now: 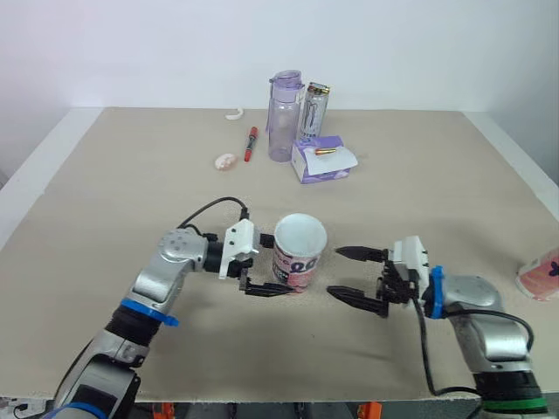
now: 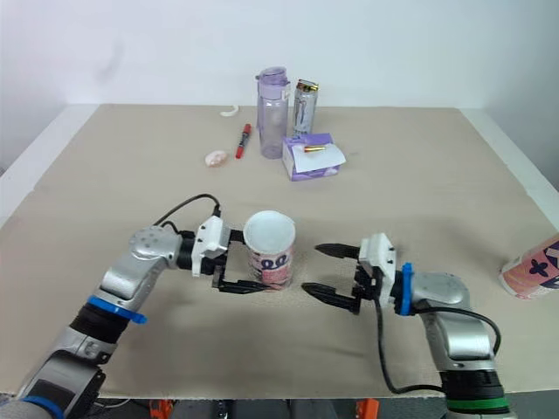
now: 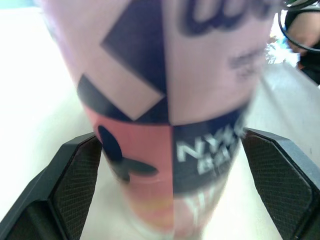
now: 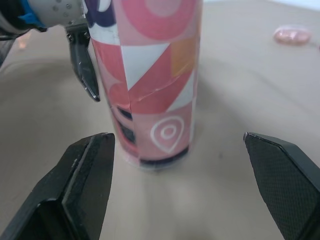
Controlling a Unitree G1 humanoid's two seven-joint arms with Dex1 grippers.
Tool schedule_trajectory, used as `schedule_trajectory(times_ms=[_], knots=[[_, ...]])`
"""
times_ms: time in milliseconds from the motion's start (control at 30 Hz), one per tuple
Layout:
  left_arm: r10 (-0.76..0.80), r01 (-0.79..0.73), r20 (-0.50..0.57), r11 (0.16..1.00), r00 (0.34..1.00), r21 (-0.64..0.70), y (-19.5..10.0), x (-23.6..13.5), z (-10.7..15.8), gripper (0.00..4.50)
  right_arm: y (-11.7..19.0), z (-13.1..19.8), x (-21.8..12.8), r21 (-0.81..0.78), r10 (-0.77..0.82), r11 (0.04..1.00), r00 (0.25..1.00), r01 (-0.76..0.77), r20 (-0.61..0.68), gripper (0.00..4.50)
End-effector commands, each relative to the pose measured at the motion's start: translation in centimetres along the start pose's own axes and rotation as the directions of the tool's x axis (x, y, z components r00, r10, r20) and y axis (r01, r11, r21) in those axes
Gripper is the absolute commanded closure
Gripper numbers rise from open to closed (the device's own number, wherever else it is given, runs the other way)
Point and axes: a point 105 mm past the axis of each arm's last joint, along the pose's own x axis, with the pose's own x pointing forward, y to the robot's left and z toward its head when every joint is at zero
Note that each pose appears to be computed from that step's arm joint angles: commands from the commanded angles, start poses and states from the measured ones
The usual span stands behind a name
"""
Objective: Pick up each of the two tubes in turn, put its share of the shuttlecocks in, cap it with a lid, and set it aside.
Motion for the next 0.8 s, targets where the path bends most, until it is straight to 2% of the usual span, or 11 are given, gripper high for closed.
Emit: schedule_trajectory(times_ms=[33,800], knots=[[0.022,-0.023,0.029,0.999,0.999,0.025,-0.4,-0.4,1.1,0.00,0.2,0.5,0.8,-0.029,0.028,0.999,0.999,-0.028,0.019,0.06],[0.059,-0.057,0.051,0.998,0.997,-0.028,-1.1,-0.6,0.8,0.00,0.2,-0.3,5.2,-0.045,0.091,0.995,0.995,-0.089,0.046,0.06]])
